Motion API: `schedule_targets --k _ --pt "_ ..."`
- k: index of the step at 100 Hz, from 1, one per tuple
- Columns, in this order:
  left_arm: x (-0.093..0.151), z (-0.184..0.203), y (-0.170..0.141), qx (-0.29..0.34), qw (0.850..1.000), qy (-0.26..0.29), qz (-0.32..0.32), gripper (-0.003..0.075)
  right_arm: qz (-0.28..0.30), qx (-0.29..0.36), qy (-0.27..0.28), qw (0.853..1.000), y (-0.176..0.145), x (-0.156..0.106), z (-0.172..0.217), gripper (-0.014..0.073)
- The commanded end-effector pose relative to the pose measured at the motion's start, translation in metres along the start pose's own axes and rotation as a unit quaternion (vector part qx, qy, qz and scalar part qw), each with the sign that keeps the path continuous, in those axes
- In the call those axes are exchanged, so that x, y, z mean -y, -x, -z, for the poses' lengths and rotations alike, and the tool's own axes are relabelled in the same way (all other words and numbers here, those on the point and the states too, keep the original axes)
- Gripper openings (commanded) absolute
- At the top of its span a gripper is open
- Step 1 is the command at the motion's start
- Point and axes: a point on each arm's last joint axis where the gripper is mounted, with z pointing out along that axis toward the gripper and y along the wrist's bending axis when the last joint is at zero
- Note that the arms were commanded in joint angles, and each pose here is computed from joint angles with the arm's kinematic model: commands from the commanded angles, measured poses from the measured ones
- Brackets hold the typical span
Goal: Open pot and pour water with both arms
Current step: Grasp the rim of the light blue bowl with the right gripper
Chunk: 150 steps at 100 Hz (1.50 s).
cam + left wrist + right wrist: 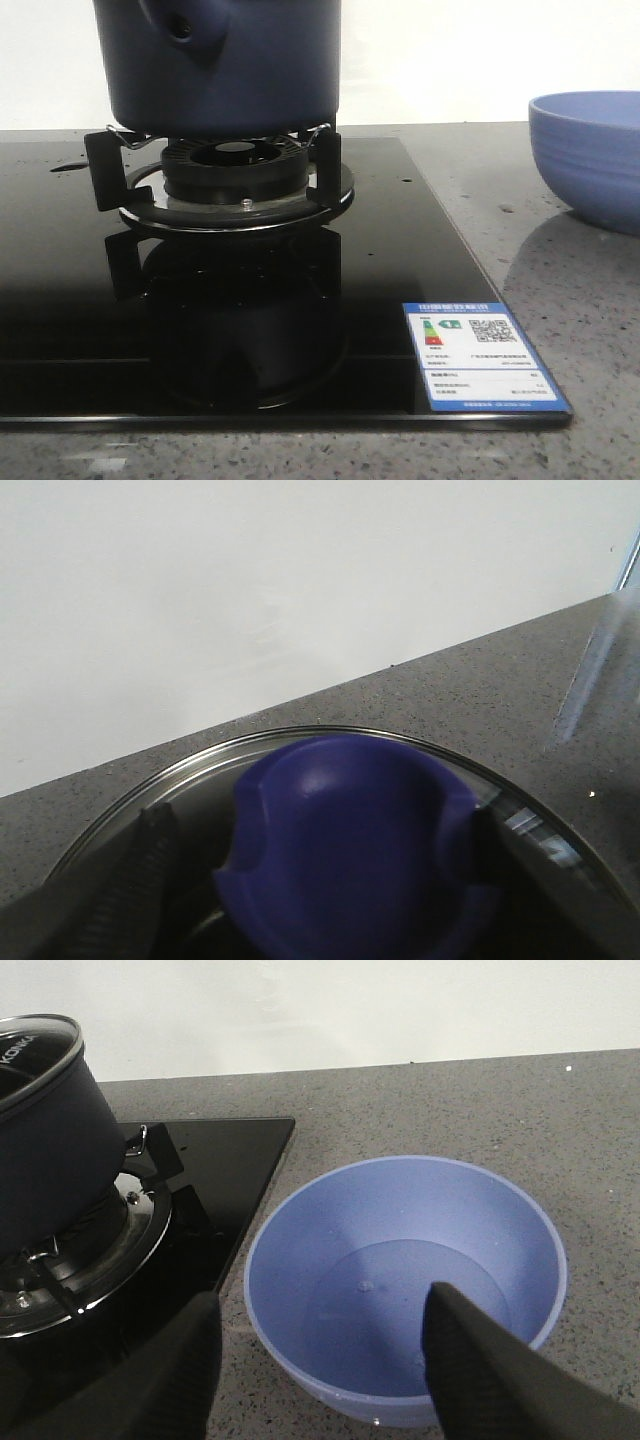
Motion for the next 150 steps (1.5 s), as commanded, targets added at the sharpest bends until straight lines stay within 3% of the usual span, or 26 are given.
schedule_targets --k 1,35,64,109,128,150 --pt "-0.001 0.010 0.024 0.061 0.998 0.019 0.001 0.0471 0.010 0.052 0.004 0.999 0.018 -0.002 0.003 0.0398" --pt "-0.001 0.010 0.024 0.061 0.998 0.019 0.001 0.0311 0.010 0.052 0.004 0.999 0.018 -0.002 0.003 0.0398" --pt "-0.001 0.018 0.030 0.073 0.997 0.018 0.002 0.0313 0.014 0.051 0.003 0.999 0.018 -0.002 0.003 0.0398" --pt "0.001 0.074 0.064 0.153 0.988 0.014 0.008 0.0316 0.017 0.049 0.002 0.999 0.019 -0.002 0.003 0.0398" --pt "-0.007 0.093 0.073 0.178 0.984 0.031 0.009 0.0315 0.042 0.007 -0.012 0.999 0.042 -0.004 0.002 0.0398" --pt "-0.031 0.108 0.078 0.186 0.980 0.074 0.012 0.0315 0.076 -0.114 -0.060 0.989 0.075 0.000 -0.025 0.0398"
